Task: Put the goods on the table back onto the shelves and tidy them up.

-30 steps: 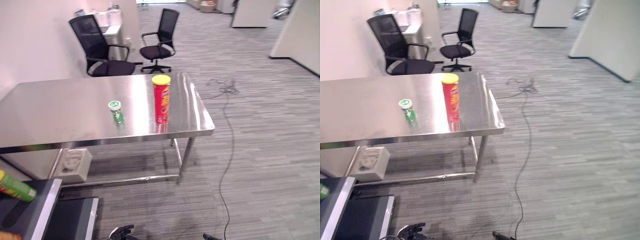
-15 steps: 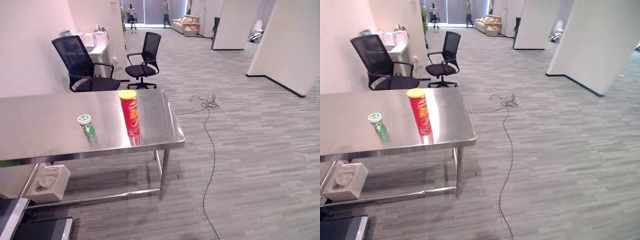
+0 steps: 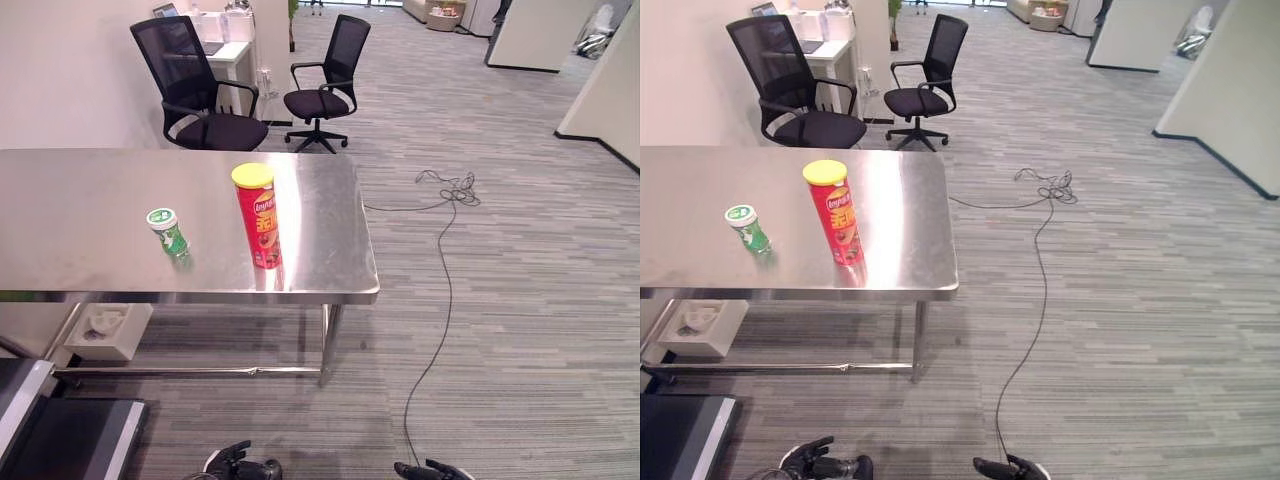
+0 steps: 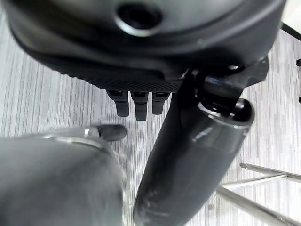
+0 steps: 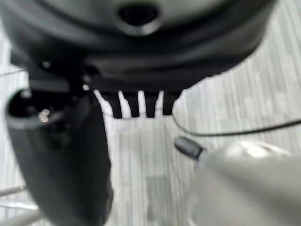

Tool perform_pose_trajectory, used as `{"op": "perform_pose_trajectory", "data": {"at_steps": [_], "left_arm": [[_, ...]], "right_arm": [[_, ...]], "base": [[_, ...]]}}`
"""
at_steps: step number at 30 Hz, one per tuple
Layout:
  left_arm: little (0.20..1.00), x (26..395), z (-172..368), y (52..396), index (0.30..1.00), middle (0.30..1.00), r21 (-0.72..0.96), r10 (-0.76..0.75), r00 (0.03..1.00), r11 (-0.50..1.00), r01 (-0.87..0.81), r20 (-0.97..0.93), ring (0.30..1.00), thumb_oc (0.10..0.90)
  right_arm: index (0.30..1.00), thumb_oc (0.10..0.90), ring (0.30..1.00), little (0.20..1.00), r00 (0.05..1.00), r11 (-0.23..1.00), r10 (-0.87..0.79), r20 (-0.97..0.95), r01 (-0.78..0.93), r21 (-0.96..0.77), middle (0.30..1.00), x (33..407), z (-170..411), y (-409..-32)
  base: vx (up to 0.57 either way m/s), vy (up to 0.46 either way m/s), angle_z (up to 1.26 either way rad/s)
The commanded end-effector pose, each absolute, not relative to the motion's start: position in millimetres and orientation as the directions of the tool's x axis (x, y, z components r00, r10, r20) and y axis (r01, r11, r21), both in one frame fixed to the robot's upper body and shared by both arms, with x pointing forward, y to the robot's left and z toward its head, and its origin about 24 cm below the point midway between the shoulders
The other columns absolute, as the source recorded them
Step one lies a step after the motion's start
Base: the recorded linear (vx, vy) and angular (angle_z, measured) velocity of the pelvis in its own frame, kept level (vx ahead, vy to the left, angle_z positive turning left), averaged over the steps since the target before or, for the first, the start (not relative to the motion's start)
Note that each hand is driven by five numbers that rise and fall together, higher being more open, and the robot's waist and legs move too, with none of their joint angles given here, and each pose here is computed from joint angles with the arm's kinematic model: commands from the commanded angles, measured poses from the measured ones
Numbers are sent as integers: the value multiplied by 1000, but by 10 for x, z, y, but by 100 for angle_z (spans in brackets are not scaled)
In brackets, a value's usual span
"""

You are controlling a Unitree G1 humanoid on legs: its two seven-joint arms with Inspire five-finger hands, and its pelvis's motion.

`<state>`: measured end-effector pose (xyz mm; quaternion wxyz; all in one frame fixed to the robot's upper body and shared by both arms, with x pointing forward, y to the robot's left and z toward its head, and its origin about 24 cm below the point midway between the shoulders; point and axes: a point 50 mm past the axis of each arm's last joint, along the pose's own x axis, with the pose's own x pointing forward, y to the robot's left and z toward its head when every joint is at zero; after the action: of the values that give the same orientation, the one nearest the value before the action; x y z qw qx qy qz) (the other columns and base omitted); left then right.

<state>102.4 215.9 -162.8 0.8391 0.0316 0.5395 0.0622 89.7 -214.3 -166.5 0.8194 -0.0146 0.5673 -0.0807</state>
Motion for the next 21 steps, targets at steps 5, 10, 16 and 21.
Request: {"op": "perform_pose_trajectory", "data": {"at_steps": [5, 10, 16, 21], "left_arm": [[900, 946, -1659, 2086, 900, 900, 116, 136, 397, 991, -73, -908, 900, 800], [900, 1021, -1644, 2064, 900, 900, 160, 96, 413, 980, 122, -906, 900, 800], [900, 1081, -1615, 2151, 900, 900, 187, 110, 420, 971, 148, -901, 900, 800], [900, 1099, -1614, 2123, 900, 900, 169, 116, 432, 982, 86, -894, 900, 800]], "right_arm": [[900, 800, 900, 900, 503, 988, -148, -851, 29, -154, 900, 1332, -1513, -2193], [900, 800, 900, 900, 482, 988, -134, -866, 1, -153, 900, 1303, -1531, -2184], [900, 800, 900, 900, 467, 990, -79, -881, -70, -126, 900, 1358, -1545, -2069], [900, 800, 900, 900, 403, 991, -111, -908, -24, -132, 900, 1111, -1615, -2128]], "base": [[192, 181, -35], [107, 230, -4], [81, 342, -14], [59, 6, 28]]}}
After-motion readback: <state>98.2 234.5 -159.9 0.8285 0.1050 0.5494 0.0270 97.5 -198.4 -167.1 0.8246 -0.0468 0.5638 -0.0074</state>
